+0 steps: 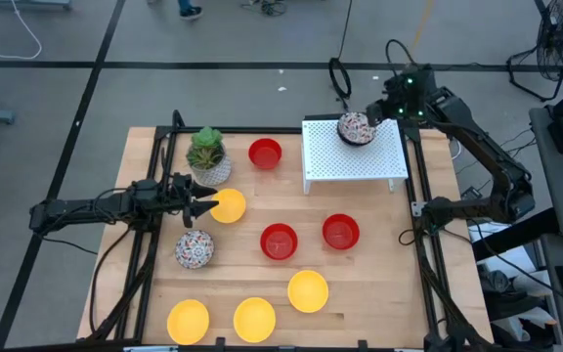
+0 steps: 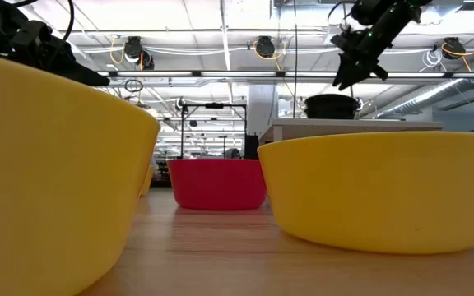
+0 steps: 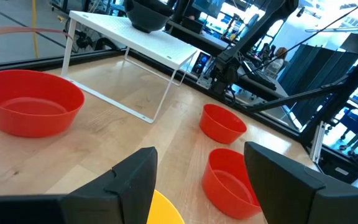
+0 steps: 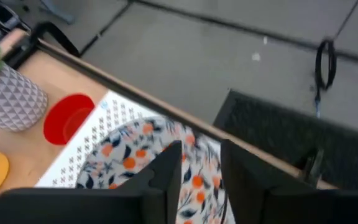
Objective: Pick & Place Mini bowls
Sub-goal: Stack the black patterned bowl on top of the black patterned bowl on the shelf, then put the red bowl on the shelf
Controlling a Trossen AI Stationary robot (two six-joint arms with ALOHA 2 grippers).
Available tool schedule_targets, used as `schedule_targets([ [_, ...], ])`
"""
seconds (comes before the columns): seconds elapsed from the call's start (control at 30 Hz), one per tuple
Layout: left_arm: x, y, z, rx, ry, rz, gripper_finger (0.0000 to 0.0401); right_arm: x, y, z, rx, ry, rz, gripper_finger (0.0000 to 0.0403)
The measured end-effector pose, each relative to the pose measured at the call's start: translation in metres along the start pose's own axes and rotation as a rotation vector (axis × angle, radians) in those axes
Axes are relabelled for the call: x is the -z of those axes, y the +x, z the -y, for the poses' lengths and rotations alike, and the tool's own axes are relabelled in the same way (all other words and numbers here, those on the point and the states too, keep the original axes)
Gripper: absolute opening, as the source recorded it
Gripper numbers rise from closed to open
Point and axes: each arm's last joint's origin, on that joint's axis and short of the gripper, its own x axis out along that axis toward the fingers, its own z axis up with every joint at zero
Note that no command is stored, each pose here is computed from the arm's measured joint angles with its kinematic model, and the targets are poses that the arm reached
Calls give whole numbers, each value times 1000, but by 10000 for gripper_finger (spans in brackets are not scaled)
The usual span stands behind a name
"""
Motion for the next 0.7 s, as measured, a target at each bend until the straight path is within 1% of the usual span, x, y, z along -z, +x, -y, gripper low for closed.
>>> schedule_targets([
  [0.07, 0, 0, 0, 0, 0, 0, 244, -2, -10, -3, -27, -30, 39, 111],
  [0.13, 0, 0, 0, 0, 0, 0, 244, -2, -21, -7, -93, -47, 67, 113],
  [0.23, 0, 0, 0, 0, 0, 0, 244, 4, -41, -17, -261, -46, 59, 106],
  [0.33, 0, 0, 0, 0, 0, 0, 244, 18, -57, -33, -438, -47, -35, 91],
  [0.43, 0, 0, 0, 0, 0, 0, 244, 39, -71, -51, -553, -108, -142, 75],
  [0.5, 0, 0, 0, 0, 0, 0, 244, 58, -77, -62, -622, -147, -197, 69],
  [0.57, 0, 0, 0, 0, 0, 0, 244, 78, -79, -72, -687, -170, -233, 66],
  [0.7, 0, 0, 0, 0, 0, 0, 244, 122, -75, -89, -865, -190, -264, 66],
])
